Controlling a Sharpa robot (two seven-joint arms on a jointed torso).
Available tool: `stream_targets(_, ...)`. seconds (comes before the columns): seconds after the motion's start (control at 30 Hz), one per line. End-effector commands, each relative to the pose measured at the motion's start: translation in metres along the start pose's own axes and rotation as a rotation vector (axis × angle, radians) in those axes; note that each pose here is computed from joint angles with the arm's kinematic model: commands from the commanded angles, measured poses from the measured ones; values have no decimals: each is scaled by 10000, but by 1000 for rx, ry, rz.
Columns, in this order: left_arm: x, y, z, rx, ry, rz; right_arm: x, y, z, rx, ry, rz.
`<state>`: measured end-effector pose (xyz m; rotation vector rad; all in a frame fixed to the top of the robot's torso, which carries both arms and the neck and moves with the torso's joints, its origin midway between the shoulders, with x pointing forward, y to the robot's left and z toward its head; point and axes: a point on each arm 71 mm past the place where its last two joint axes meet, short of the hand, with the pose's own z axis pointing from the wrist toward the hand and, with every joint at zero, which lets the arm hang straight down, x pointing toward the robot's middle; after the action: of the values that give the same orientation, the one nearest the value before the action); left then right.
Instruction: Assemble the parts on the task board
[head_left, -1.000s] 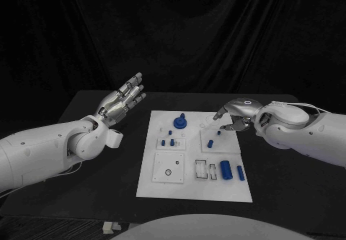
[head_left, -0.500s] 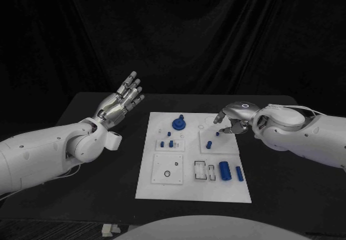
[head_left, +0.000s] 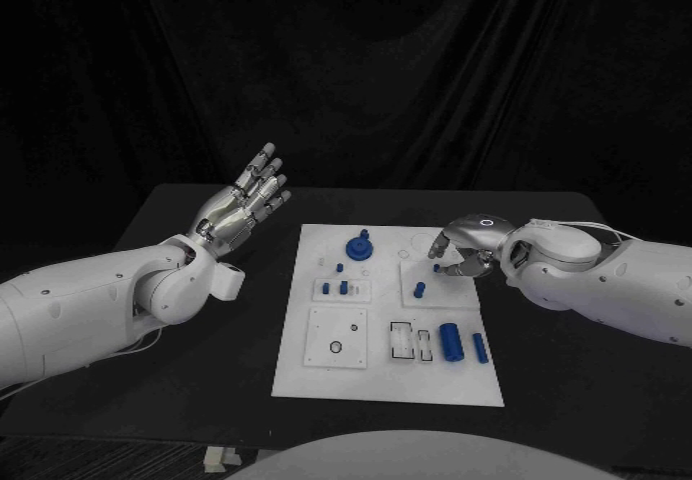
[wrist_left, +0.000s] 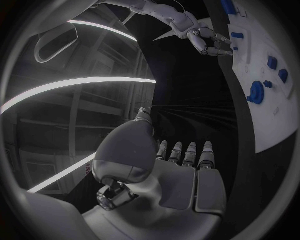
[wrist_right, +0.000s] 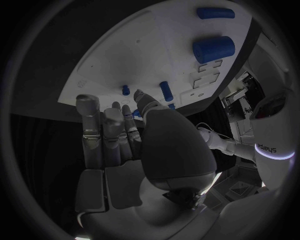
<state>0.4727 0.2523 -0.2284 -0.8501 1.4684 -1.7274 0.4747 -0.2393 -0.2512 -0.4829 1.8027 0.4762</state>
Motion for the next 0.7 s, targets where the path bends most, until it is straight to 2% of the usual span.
stream_targets(0.03, 19, -29, -1, 50, 17, -14, 35, 6, 13, -7, 12, -5)
stream_targets(0.7, 66, -2, -3, 61, 50, -46, 167, -21, 93, 8, 48, -6)
